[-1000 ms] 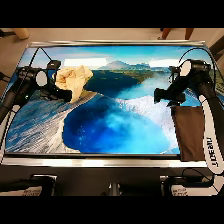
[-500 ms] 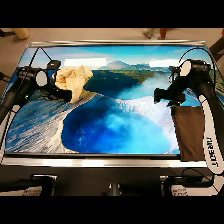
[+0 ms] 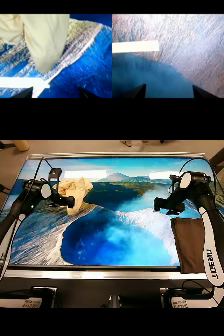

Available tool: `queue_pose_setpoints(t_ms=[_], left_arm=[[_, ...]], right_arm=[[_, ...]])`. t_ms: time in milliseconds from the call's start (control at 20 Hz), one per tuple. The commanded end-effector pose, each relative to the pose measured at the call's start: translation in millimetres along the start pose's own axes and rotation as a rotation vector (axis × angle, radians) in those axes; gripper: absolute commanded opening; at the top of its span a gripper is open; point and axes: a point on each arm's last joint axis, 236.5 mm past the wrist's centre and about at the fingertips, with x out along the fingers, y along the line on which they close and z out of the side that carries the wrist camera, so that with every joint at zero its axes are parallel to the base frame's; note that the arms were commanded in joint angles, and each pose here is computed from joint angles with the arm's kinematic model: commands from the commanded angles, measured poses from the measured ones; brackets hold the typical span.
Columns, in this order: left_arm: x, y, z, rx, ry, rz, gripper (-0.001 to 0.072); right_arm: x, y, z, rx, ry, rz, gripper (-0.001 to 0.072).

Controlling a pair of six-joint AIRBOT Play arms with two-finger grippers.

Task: Fold the shirts.

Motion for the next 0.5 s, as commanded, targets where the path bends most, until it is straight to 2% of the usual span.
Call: queue_pose_setpoints(t_ms=[0,100,150,200,250,300,350,400,450], left_arm=[[48.4,23.4,10.8,-0.214,0.061,-0.035,0.0673],[84.1,28.6,-2.6,-0.320,0.169,-0.094,0.0667],[99.2,24.5,-5.2,-0.374,0.193,-0.140,0.0635],[110.5,18.1,-3.5,-0.415,0.194,-0.182,0.0573],[118.0,11.1,1.3,-0.427,0.176,-0.214,0.0490],[121.0,1.2,8.0,-0.430,0.152,-0.250,0.0347],[119.3,-9.0,14.8,-0.436,0.130,-0.283,0.0148],[111.6,-22.0,22.9,-0.411,0.112,-0.330,0.0022],[96.3,-35.6,34.1,-0.356,0.086,-0.381,0.0020]], right_arm=[[0.4,2.7,10.9,-0.001,-0.045,0.010,0.0601],[0.7,1.5,4.9,-0.002,-0.020,0.005,0.0602],[0.9,1.3,4.6,-0.006,-0.018,0.004,0.0603],[0.7,2.1,5.4,-0.026,-0.022,0.007,0.0605],[0.7,2.2,5.5,-0.042,-0.022,0.007,0.0614],[0.7,2.2,5.5,-0.051,-0.022,0.007,0.0624],[0.6,1.9,5.0,-0.051,-0.020,0.006,0.0622],[0.4,1.9,4.4,-0.051,-0.018,0.006,0.0620],[0.0,2.0,4.5,-0.051,-0.019,0.006,0.0616]])
